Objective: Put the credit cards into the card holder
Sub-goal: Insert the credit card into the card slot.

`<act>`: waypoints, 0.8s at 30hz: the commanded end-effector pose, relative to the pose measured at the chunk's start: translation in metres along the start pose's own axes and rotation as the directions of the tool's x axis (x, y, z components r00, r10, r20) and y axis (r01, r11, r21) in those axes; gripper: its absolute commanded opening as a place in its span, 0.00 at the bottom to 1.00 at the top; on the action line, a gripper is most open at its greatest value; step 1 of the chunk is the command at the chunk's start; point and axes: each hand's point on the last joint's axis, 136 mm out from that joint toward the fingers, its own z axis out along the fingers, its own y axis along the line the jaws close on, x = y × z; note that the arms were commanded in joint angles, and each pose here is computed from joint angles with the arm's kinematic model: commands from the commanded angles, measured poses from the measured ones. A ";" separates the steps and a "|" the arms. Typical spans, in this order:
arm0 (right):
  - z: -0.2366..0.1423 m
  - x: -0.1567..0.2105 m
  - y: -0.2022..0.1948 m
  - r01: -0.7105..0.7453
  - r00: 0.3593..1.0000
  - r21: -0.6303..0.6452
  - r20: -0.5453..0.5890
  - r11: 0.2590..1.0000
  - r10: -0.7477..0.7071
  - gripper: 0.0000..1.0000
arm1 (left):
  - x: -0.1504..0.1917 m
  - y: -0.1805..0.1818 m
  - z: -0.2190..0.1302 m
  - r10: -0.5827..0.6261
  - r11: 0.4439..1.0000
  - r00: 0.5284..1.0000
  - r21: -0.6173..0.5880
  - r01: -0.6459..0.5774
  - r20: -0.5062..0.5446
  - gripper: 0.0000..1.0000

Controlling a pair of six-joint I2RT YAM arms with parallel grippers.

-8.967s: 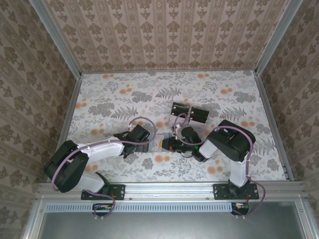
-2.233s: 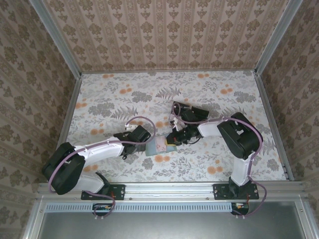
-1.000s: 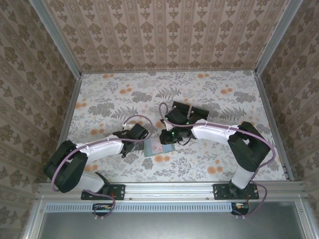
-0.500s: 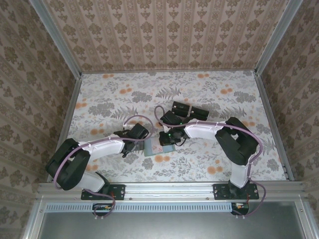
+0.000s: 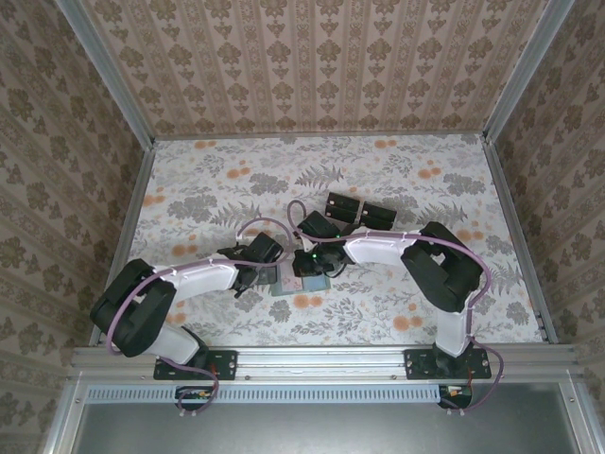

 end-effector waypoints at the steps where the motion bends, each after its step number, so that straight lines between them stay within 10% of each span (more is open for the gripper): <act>1: 0.006 -0.008 0.017 -0.011 1.000 -0.056 -0.002 0.998 0.011 0.08 | 0.006 0.015 0.012 0.006 0.998 1.000 -0.067 -0.007 -0.025 1.00; 24: -0.016 0.001 -0.015 0.019 0.999 0.103 0.035 0.995 -0.023 0.09 | 0.002 0.026 -0.004 -0.010 0.998 1.000 -0.070 0.009 -0.021 1.00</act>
